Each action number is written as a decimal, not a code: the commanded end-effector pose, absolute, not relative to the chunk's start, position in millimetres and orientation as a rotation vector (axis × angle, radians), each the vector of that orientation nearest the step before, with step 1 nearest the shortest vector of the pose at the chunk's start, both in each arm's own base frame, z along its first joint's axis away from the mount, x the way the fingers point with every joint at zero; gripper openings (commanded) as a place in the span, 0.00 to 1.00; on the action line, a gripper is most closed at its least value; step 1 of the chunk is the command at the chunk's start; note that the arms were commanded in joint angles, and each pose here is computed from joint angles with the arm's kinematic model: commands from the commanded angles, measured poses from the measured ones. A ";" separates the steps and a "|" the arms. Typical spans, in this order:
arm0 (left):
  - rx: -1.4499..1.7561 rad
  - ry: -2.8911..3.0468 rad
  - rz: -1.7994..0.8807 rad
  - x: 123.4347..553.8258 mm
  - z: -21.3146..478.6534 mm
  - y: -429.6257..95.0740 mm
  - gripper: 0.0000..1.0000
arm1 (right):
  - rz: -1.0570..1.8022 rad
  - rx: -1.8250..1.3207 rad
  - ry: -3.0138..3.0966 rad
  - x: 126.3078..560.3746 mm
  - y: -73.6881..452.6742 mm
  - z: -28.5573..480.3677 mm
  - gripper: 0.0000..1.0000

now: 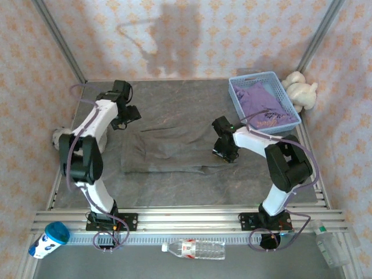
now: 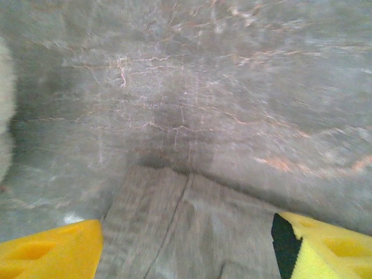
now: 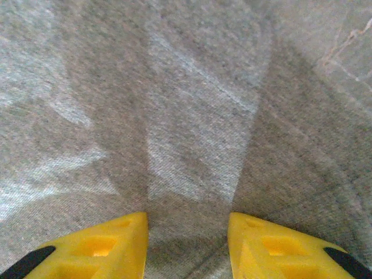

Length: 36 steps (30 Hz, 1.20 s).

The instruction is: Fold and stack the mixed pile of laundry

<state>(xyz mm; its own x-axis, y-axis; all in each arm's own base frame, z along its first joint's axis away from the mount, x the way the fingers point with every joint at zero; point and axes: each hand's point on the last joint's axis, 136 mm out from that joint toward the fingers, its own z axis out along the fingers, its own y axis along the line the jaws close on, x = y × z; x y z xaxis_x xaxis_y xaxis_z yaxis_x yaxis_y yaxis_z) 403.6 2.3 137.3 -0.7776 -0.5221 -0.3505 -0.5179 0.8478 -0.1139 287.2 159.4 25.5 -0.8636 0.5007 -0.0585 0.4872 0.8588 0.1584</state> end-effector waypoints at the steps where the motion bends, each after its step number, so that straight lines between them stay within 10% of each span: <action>1: -0.741 2.756 0.033 353.7 139.0 12.3 0.79 | 0.181 0.746 2.930 294.5 156.7 36.2 0.43; 20: -0.990 2.866 -0.150 287.5 -5.6 -28.5 0.77 | 0.257 0.680 2.928 297.4 165.9 48.5 0.45; 30: -0.894 2.892 -0.010 296.0 -2.2 -16.0 0.04 | 0.470 0.366 2.883 311.3 242.0 98.8 0.39; 36: -0.757 2.846 0.064 310.6 45.2 -5.3 0.00 | 0.573 0.290 2.903 321.4 307.2 81.6 0.28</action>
